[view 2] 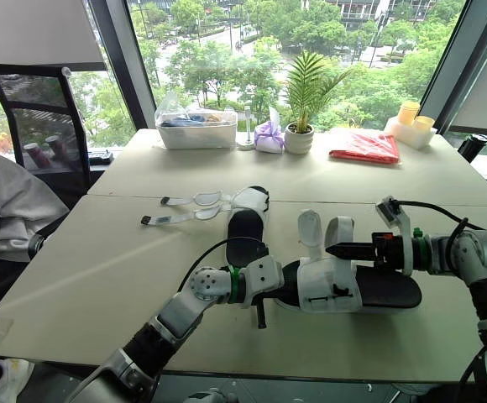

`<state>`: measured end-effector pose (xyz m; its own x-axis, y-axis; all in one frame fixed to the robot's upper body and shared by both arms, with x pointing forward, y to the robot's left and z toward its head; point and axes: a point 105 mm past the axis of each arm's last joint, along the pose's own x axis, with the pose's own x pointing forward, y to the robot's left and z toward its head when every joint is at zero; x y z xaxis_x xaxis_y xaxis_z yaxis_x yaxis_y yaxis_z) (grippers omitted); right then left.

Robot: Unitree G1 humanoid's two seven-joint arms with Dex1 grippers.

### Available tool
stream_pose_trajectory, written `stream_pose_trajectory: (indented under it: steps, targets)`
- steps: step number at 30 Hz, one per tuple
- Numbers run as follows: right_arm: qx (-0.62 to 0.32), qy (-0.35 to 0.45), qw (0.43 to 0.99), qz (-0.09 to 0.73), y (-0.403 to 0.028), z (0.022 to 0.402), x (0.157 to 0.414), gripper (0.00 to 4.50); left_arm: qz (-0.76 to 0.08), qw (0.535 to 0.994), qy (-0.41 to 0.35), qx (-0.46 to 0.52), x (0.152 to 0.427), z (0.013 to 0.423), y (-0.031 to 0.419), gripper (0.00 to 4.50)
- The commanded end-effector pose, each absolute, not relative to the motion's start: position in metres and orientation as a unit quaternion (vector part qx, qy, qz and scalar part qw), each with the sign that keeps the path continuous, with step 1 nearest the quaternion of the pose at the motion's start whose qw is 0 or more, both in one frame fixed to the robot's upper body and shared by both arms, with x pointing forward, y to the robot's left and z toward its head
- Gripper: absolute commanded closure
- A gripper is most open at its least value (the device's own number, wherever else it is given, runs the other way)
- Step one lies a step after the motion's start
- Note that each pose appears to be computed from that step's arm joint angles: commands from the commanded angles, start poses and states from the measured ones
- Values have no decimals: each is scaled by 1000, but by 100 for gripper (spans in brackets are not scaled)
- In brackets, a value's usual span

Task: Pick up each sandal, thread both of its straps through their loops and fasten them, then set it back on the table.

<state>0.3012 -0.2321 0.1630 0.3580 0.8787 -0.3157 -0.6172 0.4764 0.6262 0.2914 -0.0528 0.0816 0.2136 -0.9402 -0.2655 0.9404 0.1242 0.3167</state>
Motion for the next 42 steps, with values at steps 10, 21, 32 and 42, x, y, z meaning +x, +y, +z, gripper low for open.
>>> stream_pose_trajectory:
  steps: [10, 21, 32, 42]
  targets:
    - [159, 317, 797, 489, -236, 170, 303, 447, -623, 752, 22, 215, 292, 71, -47, 450]
    - [83, 334, 775, 529, -222, 153, 288, 447, -619, 755, 22, 217, 293, 71, -46, 450]
    - [44, 336, 781, 525, -230, 143, 282, 447, -625, 753, 24, 205, 293, 71, -48, 450]
    - [26, 299, 808, 508, -238, 151, 288, 260, -664, 724, 31, 186, 286, 72, -55, 450]
